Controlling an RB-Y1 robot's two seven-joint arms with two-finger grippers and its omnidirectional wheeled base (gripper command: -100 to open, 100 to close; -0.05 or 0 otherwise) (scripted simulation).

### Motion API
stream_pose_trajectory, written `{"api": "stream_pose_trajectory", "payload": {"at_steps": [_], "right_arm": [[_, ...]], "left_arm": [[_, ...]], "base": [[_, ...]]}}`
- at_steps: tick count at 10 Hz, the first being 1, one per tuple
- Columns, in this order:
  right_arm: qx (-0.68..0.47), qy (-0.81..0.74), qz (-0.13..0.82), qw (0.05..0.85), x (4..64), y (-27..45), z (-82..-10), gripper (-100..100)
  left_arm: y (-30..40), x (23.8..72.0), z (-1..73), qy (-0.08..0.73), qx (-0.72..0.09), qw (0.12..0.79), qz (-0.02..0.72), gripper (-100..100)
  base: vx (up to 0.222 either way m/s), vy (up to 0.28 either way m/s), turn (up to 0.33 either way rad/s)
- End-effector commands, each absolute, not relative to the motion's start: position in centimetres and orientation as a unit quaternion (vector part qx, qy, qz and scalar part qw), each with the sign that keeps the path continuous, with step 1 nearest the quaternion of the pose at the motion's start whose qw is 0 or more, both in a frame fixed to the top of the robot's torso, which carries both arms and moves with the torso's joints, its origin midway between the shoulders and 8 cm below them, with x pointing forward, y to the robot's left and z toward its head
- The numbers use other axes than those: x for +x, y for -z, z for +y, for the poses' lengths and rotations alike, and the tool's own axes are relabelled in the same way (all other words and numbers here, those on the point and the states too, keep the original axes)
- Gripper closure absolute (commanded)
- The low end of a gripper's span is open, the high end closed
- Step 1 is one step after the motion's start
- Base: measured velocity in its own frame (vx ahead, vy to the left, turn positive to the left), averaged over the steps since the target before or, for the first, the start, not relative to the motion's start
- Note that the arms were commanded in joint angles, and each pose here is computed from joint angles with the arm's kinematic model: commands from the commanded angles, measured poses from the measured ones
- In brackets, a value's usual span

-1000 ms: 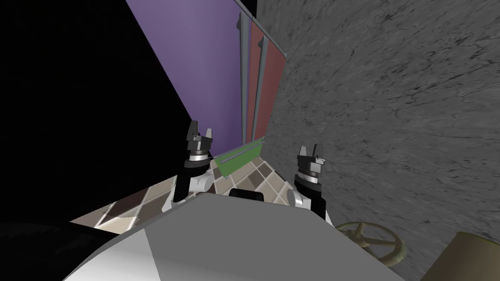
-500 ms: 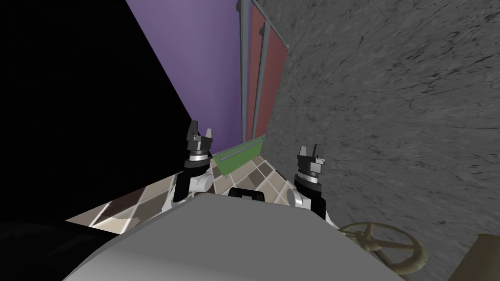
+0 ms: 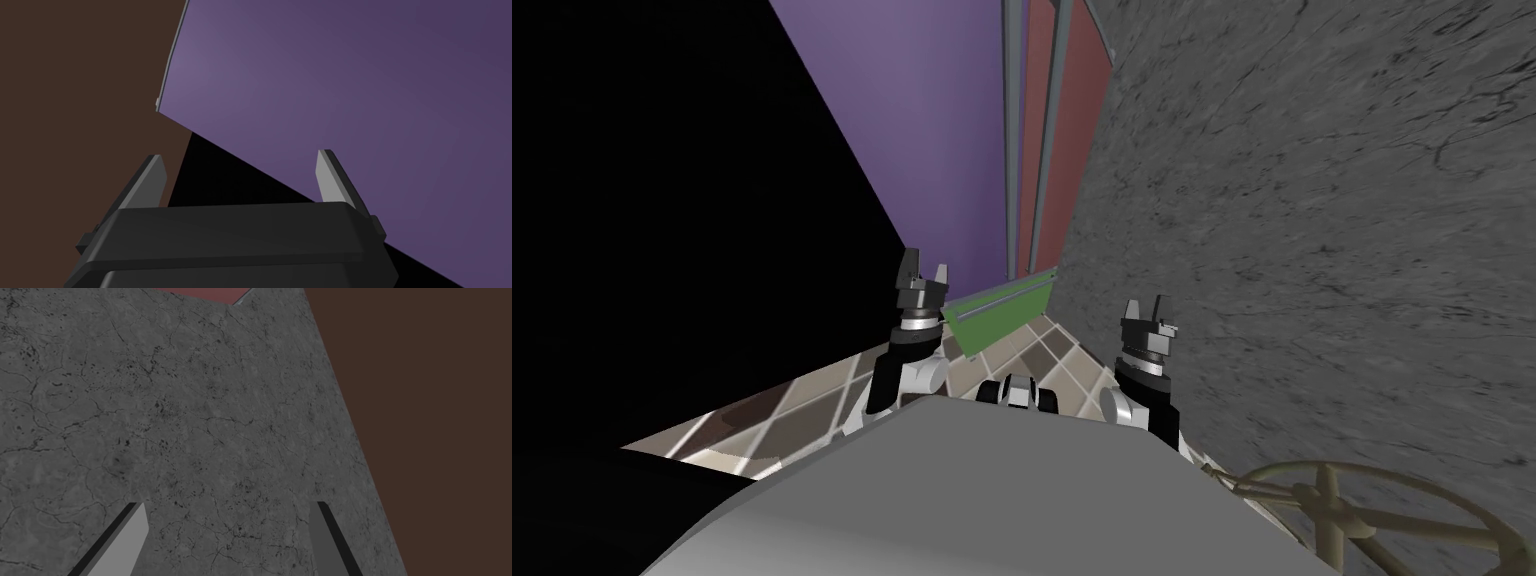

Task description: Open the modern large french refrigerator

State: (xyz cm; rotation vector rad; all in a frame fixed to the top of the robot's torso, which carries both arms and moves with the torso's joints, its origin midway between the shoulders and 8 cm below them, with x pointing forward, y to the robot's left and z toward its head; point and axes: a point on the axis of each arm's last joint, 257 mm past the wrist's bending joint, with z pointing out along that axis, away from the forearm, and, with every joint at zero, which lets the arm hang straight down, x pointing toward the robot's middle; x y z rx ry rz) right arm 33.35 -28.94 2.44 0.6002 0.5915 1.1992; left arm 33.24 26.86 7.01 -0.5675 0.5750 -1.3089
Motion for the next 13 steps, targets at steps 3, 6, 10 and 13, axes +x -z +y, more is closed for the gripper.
{"api": "stream_pose_trajectory", "payload": {"at_steps": [3,6,10,13], "right_arm": [[0.274,-0.547,0.270,0.743,33.3,-2.4,-28.9,0],[0.274,-0.547,0.270,0.743,33.4,-2.4,-28.9,0],[0.274,-0.547,0.270,0.743,33.3,-2.4,-28.9,0],[0.274,-0.547,0.270,0.743,33.3,-2.4,-28.9,0]], "left_arm": [[-4.2,34.4,26.8,0.608,-0.260,0.695,0.283,-100],[-2.2,34.9,27.3,0.619,-0.275,0.679,0.284,-100],[0.8,35.5,28.3,0.635,-0.302,0.655,0.276,-100],[3.4,35.8,29.1,0.645,-0.326,0.637,0.268,-100]], "base": [[0.099,-0.039,-0.012],[0.091,-0.029,-0.014],[0.117,-0.051,-0.015],[0.132,-0.040,-0.018]]}}
